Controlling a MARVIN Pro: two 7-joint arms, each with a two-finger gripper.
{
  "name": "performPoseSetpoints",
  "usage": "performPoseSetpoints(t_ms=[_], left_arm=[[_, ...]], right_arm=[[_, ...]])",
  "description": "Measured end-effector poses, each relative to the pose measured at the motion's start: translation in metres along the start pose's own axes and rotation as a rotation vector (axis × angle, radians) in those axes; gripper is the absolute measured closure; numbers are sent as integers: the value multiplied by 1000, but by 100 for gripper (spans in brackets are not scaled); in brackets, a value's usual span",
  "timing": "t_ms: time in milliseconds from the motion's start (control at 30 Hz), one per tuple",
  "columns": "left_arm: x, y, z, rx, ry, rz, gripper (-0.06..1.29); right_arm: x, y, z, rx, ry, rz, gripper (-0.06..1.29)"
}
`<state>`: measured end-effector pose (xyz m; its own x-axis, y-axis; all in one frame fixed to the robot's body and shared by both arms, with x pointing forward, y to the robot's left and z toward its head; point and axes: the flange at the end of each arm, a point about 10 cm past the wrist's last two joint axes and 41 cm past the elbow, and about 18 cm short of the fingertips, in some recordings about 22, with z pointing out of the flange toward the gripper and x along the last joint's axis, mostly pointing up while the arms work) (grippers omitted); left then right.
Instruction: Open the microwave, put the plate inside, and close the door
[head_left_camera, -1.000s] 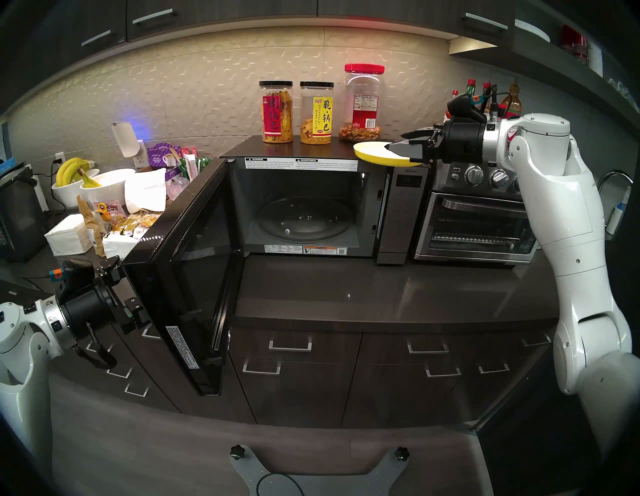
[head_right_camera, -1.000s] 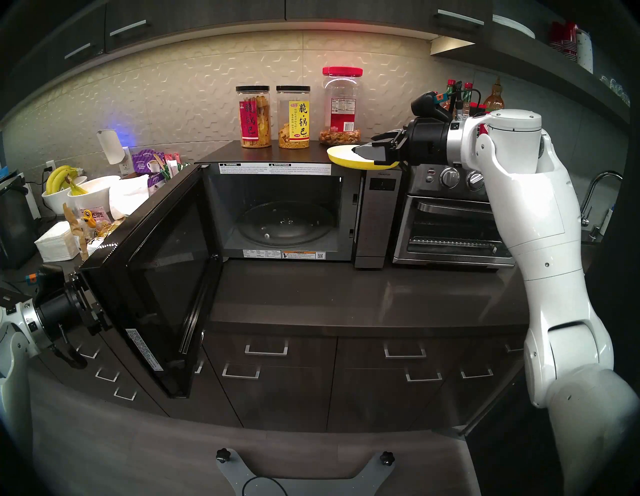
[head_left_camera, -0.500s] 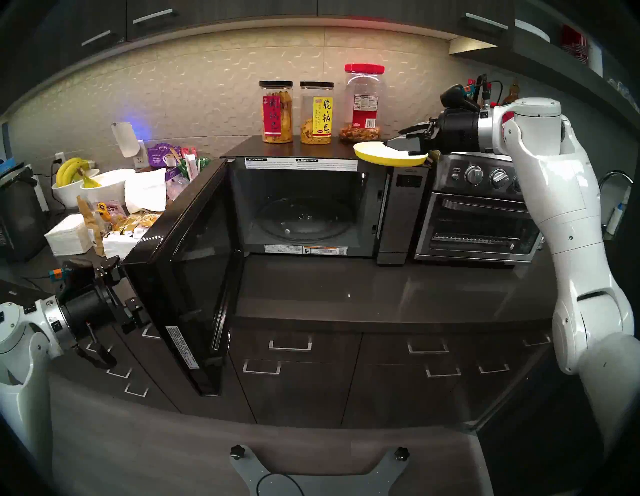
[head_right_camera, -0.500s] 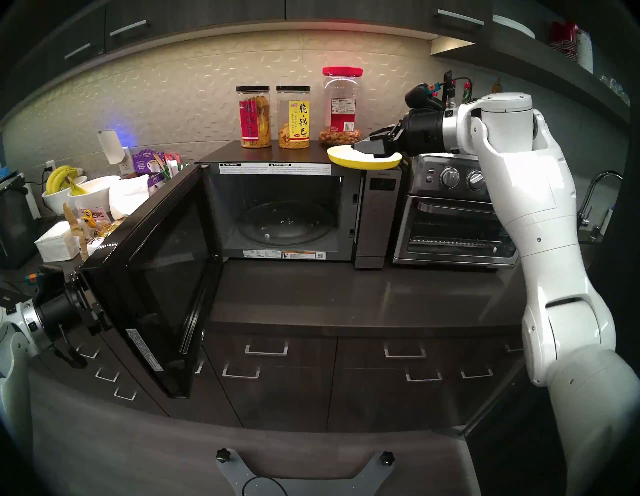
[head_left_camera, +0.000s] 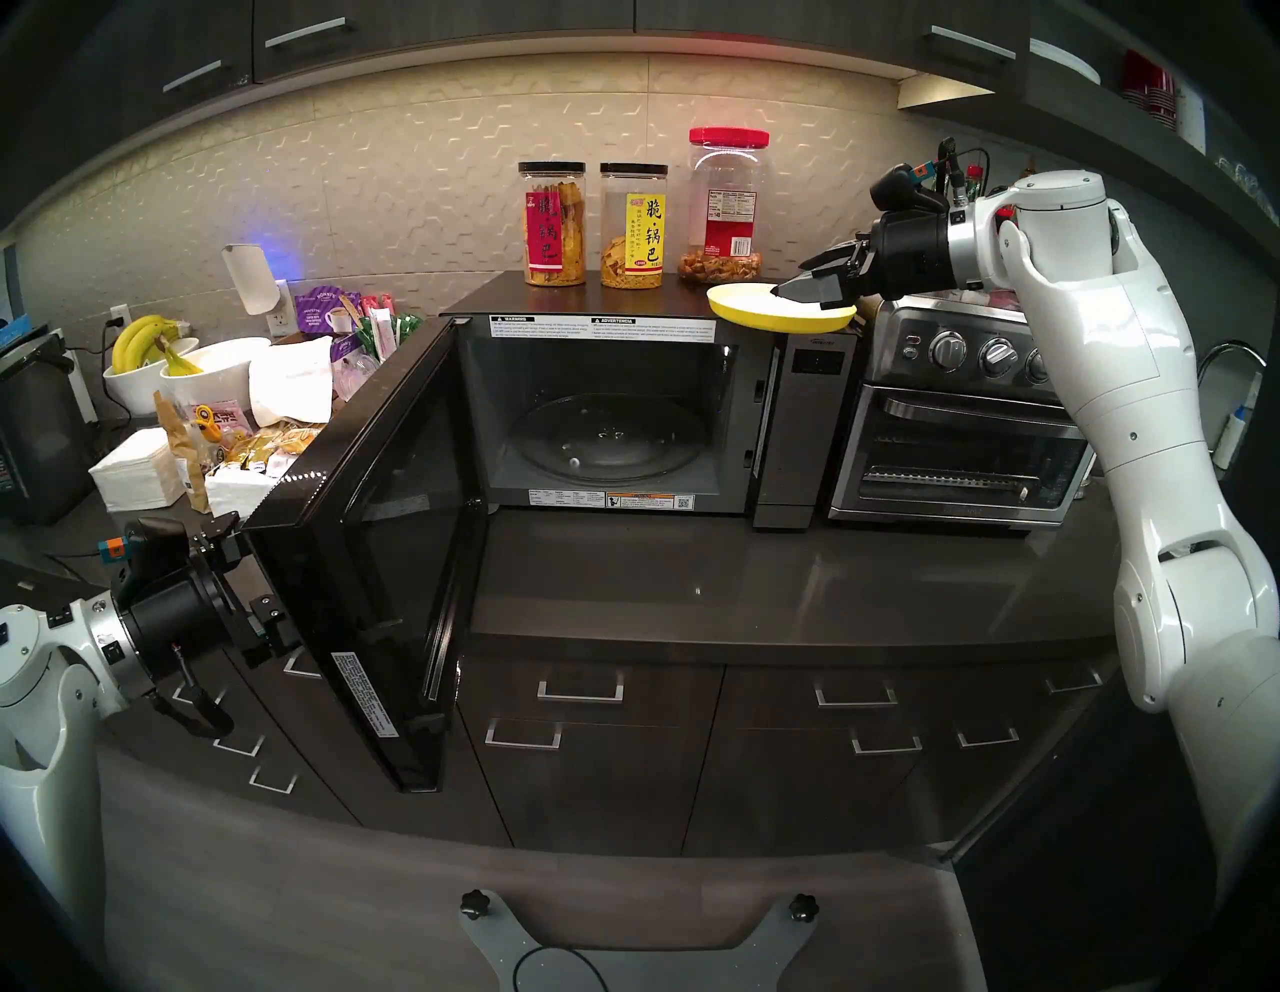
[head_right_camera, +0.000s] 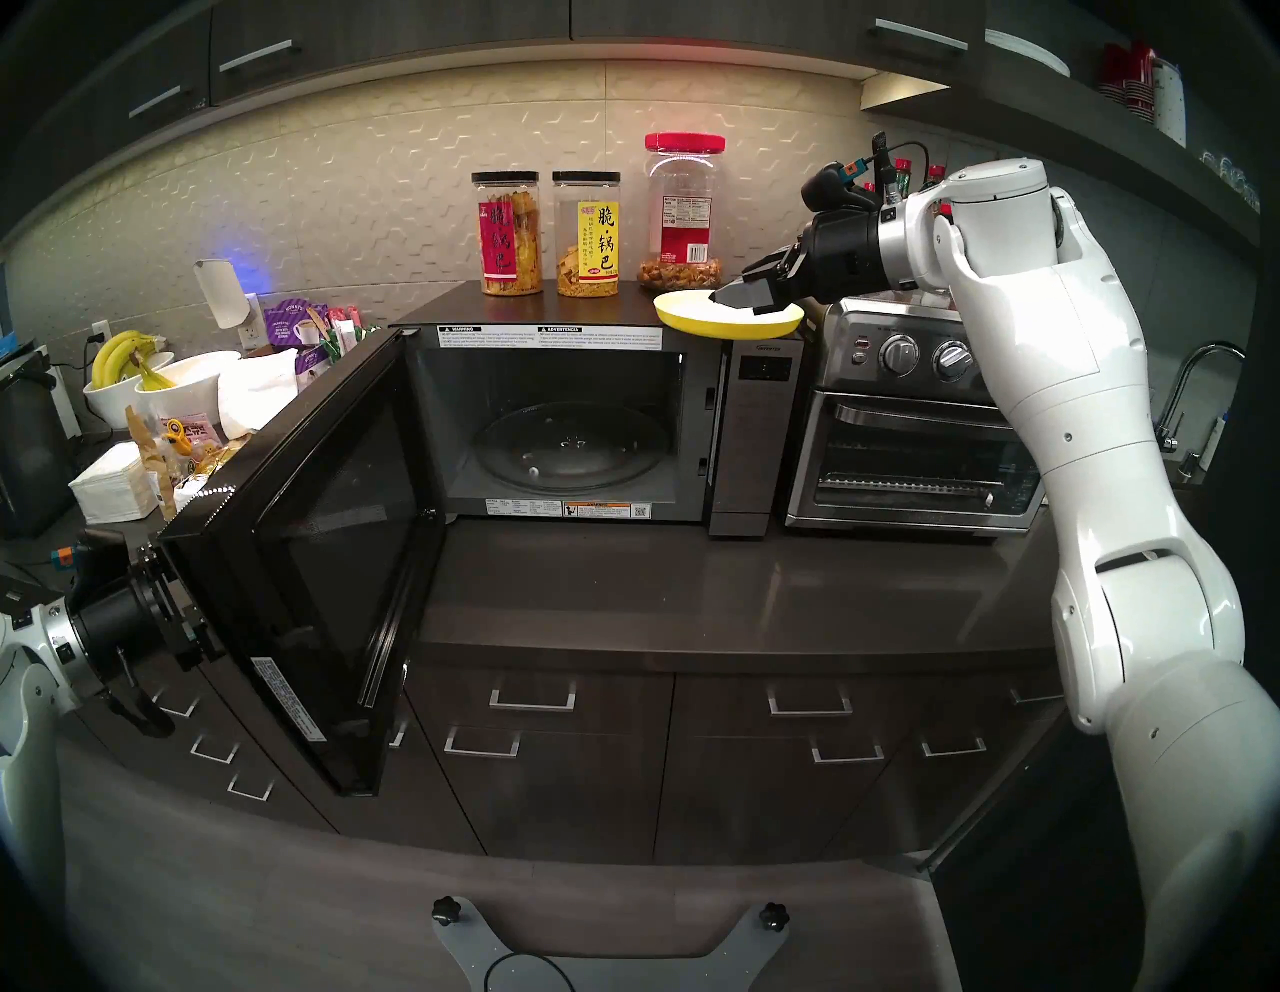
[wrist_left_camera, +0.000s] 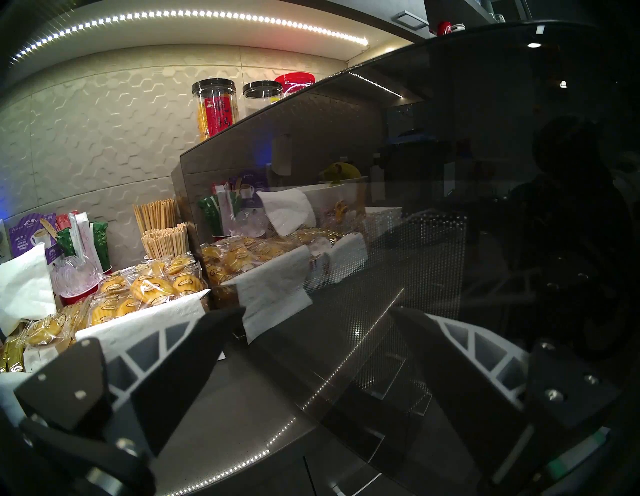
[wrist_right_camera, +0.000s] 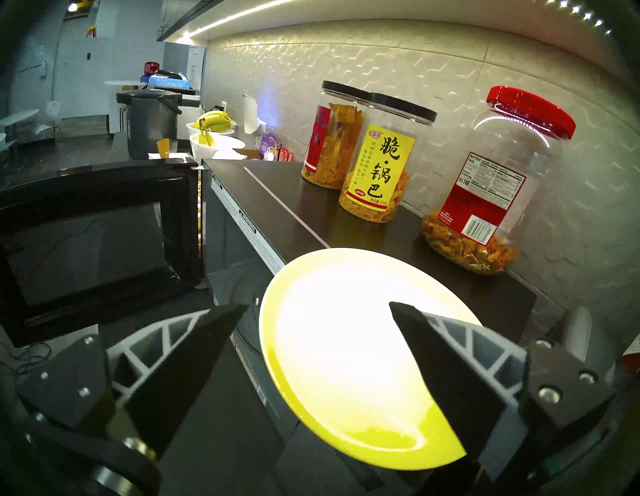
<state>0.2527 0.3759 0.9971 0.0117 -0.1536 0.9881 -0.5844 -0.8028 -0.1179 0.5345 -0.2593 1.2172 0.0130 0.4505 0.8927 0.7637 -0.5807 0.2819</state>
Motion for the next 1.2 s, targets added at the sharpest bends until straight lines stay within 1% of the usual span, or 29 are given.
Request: performPoseSetpoints(t_ms=[167, 533, 833, 1200], left_arm=[[0, 0, 0, 0, 0, 0, 1], [0, 0, 0, 0, 0, -1, 1], [0, 0, 0, 0, -1, -1, 1], [0, 0, 0, 0, -1, -1, 1]], right_arm=[[2, 3, 0, 7, -24, -23, 3], [4, 7, 0, 60, -73, -65, 3], [6, 9, -2, 89, -87, -75, 3], [7, 5, -1, 131, -104, -81, 3]])
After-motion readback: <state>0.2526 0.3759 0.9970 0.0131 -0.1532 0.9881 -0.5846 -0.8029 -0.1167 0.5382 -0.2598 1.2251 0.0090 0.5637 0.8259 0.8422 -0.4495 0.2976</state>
